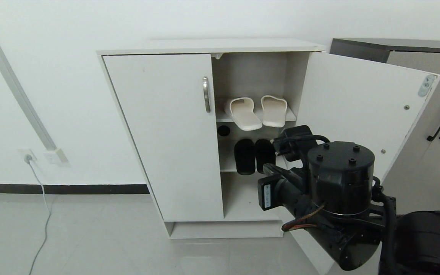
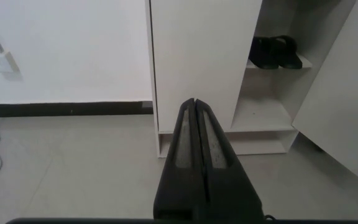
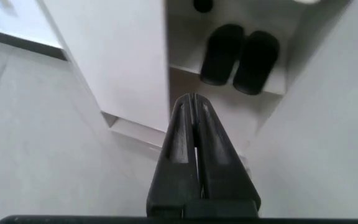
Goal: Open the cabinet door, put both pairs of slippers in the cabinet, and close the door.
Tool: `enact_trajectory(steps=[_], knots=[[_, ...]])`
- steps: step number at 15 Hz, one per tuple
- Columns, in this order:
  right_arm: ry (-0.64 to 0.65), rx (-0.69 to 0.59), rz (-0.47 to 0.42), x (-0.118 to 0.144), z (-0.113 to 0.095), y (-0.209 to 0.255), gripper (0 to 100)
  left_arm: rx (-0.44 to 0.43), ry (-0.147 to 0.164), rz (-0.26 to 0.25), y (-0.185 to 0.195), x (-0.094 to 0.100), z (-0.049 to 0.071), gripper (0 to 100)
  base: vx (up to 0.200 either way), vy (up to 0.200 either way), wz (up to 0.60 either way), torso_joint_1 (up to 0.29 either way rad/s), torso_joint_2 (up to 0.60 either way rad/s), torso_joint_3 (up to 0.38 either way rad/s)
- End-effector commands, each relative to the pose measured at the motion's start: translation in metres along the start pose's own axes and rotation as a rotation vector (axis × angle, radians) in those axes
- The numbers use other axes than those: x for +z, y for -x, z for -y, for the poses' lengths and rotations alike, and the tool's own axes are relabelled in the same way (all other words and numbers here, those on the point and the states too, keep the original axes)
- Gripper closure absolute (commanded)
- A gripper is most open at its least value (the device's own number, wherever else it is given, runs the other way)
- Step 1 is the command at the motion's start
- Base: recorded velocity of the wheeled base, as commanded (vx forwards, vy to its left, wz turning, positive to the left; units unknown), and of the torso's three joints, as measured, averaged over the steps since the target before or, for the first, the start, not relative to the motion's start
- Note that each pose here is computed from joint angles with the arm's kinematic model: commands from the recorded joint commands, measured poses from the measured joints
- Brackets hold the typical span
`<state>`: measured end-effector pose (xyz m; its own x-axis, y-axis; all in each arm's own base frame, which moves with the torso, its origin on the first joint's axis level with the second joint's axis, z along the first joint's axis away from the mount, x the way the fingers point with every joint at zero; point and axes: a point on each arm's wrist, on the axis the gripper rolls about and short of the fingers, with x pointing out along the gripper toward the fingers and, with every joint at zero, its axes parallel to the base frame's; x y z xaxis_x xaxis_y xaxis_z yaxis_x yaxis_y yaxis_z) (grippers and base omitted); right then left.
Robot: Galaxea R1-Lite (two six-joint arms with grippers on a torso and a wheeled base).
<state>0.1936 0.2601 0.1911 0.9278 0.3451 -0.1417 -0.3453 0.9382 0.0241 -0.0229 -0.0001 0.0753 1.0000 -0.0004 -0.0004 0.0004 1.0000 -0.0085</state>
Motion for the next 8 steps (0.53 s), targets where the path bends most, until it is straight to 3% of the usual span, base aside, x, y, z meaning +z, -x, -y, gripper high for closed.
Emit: enact_trajectory(steps=[1,8], knots=[[0.004,-0.002,-0.006,-0.0021,0.0004,-0.0004,100,0.000,0.001,-0.001,-0.0001,0.0000,0.0000,100,0.000,0.000,0.00,0.000,0.00,0.000],[0.014,-0.007,-0.027,-0.0088,0.0033,-0.0050,100,0.002,0.007,-0.001,-0.0001,0.0000,0.0000,100,0.000,0.000,0.00,0.000,0.00,0.000]])
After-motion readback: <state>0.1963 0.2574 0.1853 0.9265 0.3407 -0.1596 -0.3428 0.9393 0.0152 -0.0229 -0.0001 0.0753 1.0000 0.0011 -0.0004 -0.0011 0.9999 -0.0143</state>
